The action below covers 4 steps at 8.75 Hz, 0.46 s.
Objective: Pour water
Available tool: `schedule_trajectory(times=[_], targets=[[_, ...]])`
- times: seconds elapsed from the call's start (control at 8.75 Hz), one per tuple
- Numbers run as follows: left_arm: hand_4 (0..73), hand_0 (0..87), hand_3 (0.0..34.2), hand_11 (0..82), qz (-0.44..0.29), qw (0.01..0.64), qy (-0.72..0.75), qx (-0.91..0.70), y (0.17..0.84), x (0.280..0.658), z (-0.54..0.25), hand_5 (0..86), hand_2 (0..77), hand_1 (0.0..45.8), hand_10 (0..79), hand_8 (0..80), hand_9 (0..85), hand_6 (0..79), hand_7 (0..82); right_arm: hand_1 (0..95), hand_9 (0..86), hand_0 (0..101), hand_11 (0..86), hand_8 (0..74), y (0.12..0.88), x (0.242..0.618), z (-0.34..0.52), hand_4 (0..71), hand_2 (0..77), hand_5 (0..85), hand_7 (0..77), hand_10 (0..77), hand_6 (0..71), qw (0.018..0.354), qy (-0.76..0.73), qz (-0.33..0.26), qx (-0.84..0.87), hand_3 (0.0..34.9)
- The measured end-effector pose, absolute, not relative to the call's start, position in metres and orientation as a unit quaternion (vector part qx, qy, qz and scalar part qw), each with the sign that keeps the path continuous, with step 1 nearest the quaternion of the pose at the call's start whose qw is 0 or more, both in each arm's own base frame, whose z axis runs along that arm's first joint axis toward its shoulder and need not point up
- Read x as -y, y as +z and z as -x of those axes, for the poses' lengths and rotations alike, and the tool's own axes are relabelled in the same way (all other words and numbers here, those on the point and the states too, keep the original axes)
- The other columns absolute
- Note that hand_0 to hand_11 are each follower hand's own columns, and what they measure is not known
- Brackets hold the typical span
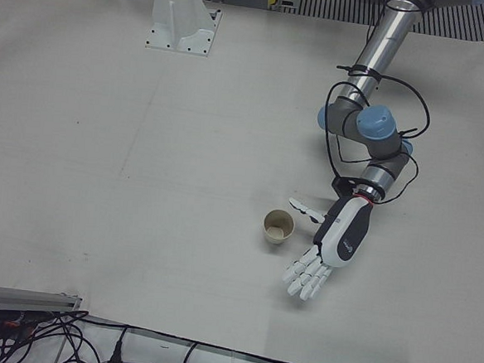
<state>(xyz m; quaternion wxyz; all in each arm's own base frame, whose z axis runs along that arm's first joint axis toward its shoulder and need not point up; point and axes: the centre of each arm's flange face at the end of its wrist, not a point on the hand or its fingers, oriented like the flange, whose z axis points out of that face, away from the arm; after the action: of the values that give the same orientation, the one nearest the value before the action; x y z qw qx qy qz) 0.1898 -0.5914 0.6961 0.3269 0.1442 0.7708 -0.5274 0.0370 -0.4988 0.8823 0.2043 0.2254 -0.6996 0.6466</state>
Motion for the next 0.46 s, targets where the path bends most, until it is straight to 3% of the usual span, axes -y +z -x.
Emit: schedule_trajectory(times=[0.46], targets=[[23.5, 48.3, 0.0, 3.3, -0.151, 0.32, -0.529, -0.772, 0.695, 0.614, -0.064, 0.5, 1.6, 4.4, 1.6, 2.2, 6.0, 6.5, 10.4, 15.3, 55.1, 43, 57.3, 37.1, 0.869, 0.526, 0.014, 2.2, 51.3, 69.3, 54.5, 40.4, 26.2, 0.192, 0.642, -0.227, 0.706, 0.0]])
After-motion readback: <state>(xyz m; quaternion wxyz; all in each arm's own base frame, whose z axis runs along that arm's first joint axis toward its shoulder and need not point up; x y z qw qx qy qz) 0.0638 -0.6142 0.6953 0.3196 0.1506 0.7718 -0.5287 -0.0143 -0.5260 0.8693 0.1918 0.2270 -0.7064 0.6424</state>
